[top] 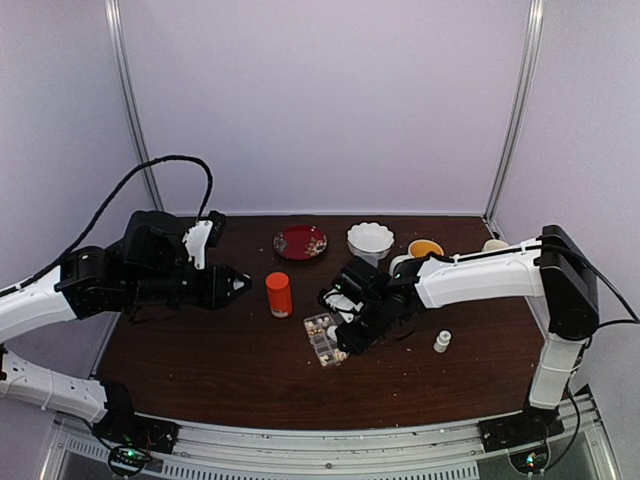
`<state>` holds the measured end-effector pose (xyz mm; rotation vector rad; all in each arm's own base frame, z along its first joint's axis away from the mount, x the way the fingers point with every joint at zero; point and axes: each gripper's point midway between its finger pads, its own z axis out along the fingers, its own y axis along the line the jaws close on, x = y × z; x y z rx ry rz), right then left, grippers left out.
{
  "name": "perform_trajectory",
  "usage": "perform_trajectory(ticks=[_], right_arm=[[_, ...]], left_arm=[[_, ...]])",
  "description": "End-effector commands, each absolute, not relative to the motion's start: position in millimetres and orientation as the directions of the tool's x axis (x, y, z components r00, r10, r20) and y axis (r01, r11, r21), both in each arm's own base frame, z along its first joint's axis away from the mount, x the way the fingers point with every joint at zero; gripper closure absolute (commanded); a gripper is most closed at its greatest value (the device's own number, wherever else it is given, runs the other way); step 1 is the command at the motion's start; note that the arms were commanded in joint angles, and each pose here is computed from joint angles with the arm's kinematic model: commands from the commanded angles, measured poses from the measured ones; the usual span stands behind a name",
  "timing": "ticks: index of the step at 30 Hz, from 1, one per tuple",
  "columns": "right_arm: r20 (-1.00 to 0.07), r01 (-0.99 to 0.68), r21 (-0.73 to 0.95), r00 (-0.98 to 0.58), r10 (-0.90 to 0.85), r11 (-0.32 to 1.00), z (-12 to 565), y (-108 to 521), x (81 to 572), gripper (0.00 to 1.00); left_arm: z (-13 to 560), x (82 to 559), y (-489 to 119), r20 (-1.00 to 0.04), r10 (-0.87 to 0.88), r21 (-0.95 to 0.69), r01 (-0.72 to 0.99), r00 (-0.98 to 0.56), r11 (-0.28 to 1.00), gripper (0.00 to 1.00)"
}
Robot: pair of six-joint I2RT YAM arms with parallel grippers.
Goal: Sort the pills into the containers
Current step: Pour the pill at the center of the board.
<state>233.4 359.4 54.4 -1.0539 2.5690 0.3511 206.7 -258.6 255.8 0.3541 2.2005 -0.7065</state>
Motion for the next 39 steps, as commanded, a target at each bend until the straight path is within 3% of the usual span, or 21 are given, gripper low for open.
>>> perform_trajectory(ticks=[1, 6, 9, 12, 15, 18, 22, 25, 28, 31, 35, 39], right_arm=[[-0.448, -0.710, 0.125, -0.664, -0.599, 0.693, 66.5, 368.8, 237.6, 1.00], [-0.382, -0.698, 0.074, -0.680, -0.626, 0.713, 61.3, 360.1, 239.7, 1.00], [-0.420, -0.694, 0.126, -0.685, -0.596, 0.709, 64.7, 366.8, 236.6, 1.00], [-0.355, -0.690, 0.068, -0.692, -0.629, 0.720, 57.8, 358.1, 237.7, 1.00], [-0.397, -0.694, 0.106, -0.686, -0.609, 0.712, 61.4, 363.9, 235.3, 1.00], [-0.355, -0.683, 0.049, -0.694, -0.626, 0.729, 58.7, 355.7, 239.8, 1.00], [-0.409, -0.688, 0.105, -0.688, -0.600, 0.718, 65.3, 365.4, 237.2, 1.00], [-0.360, -0.690, 0.058, -0.689, -0.630, 0.722, 61.3, 359.7, 238.1, 1.00], [-0.415, -0.688, 0.109, -0.688, -0.596, 0.718, 67.6, 367.3, 236.8, 1.00], [-0.349, -0.676, 0.029, -0.697, -0.626, 0.736, 58.0, 355.6, 241.7, 1.00], [-0.396, -0.687, 0.112, -0.693, -0.602, 0.718, 62.2, 368.5, 235.7, 1.00], [-0.337, -0.685, 0.053, -0.697, -0.633, 0.726, 55.4, 360.9, 238.3, 1.00]], left_arm=[[264.2, 209.6, -263.0, -0.768, 0.011, -0.384, 0.474, -0.641, 0.793, 1.00], [262.0, 209.6, -262.8, -0.766, 0.014, -0.382, 0.472, -0.643, 0.794, 1.00], [261.4, 209.7, -263.3, -0.765, 0.016, -0.382, 0.473, -0.644, 0.794, 1.00], [260.8, 209.2, -264.2, -0.763, 0.019, -0.383, 0.475, -0.646, 0.793, 1.00], [261.2, 209.4, -264.3, -0.763, 0.019, -0.383, 0.475, -0.647, 0.792, 1.00], [260.7, 208.9, -264.6, -0.762, 0.021, -0.384, 0.477, -0.648, 0.791, 1.00], [261.3, 209.1, -265.6, -0.761, 0.020, -0.385, 0.477, -0.648, 0.790, 1.00], [259.9, 208.7, -265.6, -0.760, 0.023, -0.384, 0.477, -0.650, 0.790, 1.00], [259.1, 208.9, -266.4, -0.758, 0.025, -0.385, 0.478, -0.652, 0.790, 1.00], [258.7, 209.0, -266.8, -0.757, 0.026, -0.385, 0.478, -0.653, 0.789, 1.00], [260.1, 208.7, -267.0, -0.759, 0.028, -0.384, 0.482, -0.651, 0.787, 1.00], [260.1, 208.5, -266.7, -0.760, 0.027, -0.384, 0.482, -0.650, 0.787, 1.00]])
